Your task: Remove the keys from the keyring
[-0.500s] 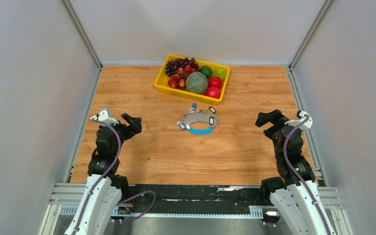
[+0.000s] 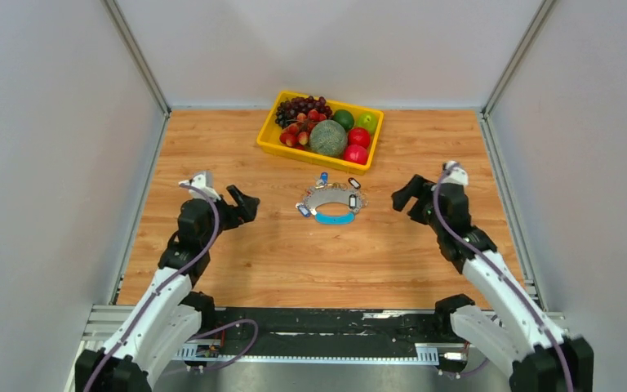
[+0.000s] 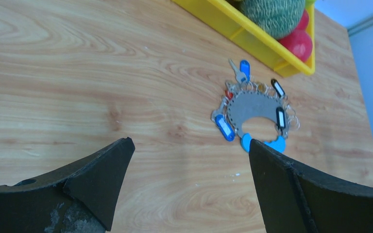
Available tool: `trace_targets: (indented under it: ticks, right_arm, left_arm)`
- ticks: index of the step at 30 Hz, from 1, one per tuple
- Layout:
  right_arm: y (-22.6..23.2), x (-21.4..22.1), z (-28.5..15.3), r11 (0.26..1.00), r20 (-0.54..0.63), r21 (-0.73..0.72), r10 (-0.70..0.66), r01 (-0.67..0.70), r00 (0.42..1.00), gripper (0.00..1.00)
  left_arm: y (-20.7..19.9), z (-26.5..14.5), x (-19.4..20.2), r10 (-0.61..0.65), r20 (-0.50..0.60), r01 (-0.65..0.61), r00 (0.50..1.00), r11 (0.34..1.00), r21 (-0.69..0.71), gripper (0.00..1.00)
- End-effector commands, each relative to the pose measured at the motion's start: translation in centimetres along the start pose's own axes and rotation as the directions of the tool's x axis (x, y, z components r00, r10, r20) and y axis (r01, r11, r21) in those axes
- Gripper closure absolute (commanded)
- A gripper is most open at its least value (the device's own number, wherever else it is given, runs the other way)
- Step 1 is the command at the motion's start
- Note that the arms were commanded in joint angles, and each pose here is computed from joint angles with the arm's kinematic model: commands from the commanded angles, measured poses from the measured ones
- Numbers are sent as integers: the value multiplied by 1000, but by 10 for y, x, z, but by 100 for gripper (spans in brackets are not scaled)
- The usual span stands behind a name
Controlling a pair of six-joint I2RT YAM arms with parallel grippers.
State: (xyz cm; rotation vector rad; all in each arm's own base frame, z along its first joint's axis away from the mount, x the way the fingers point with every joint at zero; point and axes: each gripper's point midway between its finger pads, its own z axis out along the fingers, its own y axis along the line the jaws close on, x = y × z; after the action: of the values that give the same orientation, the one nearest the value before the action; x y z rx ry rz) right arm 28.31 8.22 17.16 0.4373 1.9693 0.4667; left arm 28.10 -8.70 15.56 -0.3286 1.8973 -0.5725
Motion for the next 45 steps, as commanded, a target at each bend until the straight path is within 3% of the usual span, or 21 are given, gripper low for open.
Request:
trace_targets:
  ticks: [1,9,11,15,19,25,30,36,39,45]
  right_arm:
    - [50,7,27,984,-78,-106,-154,145,985,15]
    - [83,50,69,951,-178,-102,-305,291,936,25]
    - [92,63,75,936,-202,-131,-347,326,916,29]
    - [117,88,84,891,-236,-229,-442,392,866,32]
    - [144,124,93,814,-270,-354,-561,461,783,34]
    - [166,166,107,673,-258,-485,-720,558,645,22]
    - [175,190,118,635,-272,-538,-753,554,599,30]
    - [165,215,128,531,-251,-564,-839,632,482,31]
    - [148,222,136,511,-271,-536,-858,672,436,37]
    - [127,229,137,538,-349,-484,-842,690,412,70]
  left_arm:
    - [-37,14,-14,46,45,-50,998,996,74,0]
    - [-51,59,11,139,-80,-129,987,985,112,0]
    - [-39,75,26,156,-151,-148,976,987,64,0]
    - [-43,97,41,176,-211,-157,962,982,103,4]
    - [-51,101,39,194,-196,-167,961,975,146,4]
    - [-46,93,36,194,-154,-174,969,975,136,2]
    - [-26,89,25,161,-116,-161,980,987,10,0]
    - [-18,86,21,131,-92,-134,987,991,-21,0]
    - [-19,86,21,127,-97,-128,987,992,-9,0]
    - [-22,85,19,131,-88,-131,987,991,4,0]
